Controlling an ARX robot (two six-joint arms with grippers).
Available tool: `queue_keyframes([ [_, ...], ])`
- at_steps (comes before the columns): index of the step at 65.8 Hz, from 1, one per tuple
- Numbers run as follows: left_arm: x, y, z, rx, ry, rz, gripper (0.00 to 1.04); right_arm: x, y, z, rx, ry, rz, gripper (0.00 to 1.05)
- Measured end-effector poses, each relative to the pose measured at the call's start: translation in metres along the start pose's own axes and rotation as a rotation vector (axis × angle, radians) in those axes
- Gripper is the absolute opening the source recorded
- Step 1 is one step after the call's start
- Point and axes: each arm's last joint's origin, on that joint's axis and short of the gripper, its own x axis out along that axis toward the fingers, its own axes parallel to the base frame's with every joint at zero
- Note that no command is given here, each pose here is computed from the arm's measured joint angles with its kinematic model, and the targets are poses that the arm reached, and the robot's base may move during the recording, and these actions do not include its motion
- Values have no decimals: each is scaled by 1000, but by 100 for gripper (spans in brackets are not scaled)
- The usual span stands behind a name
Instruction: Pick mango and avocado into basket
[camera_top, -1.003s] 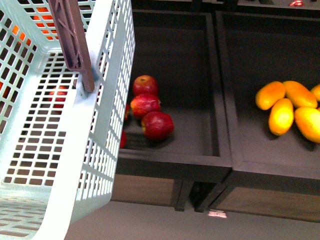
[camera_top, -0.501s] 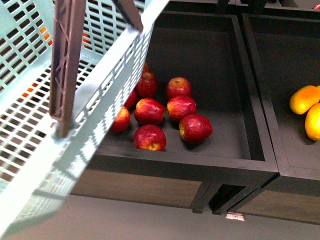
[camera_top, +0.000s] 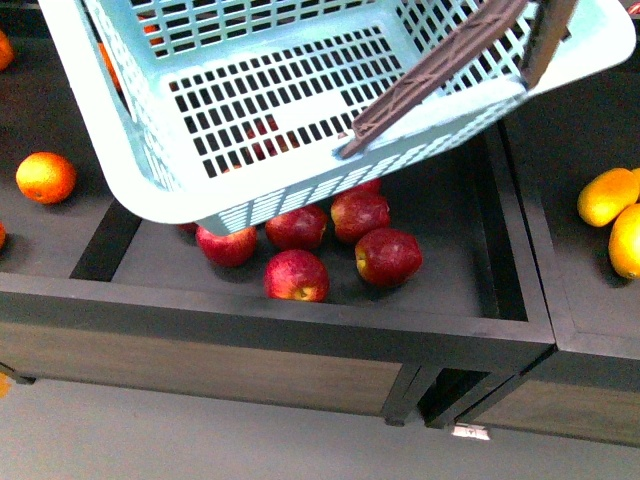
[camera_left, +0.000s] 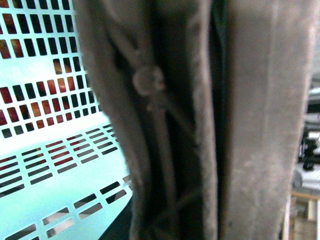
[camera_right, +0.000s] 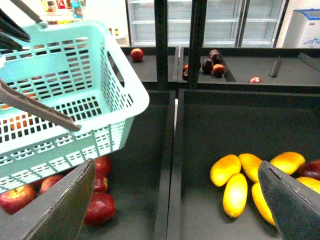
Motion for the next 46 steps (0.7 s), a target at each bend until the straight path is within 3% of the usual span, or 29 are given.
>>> queue_keyframes([
  [19,5,-22,-26,60,71,-62,15,0,0,0,0,0,0,96],
  [46,5,-21,-30,23,68,-55,15,0,0,0,0,0,0,96],
])
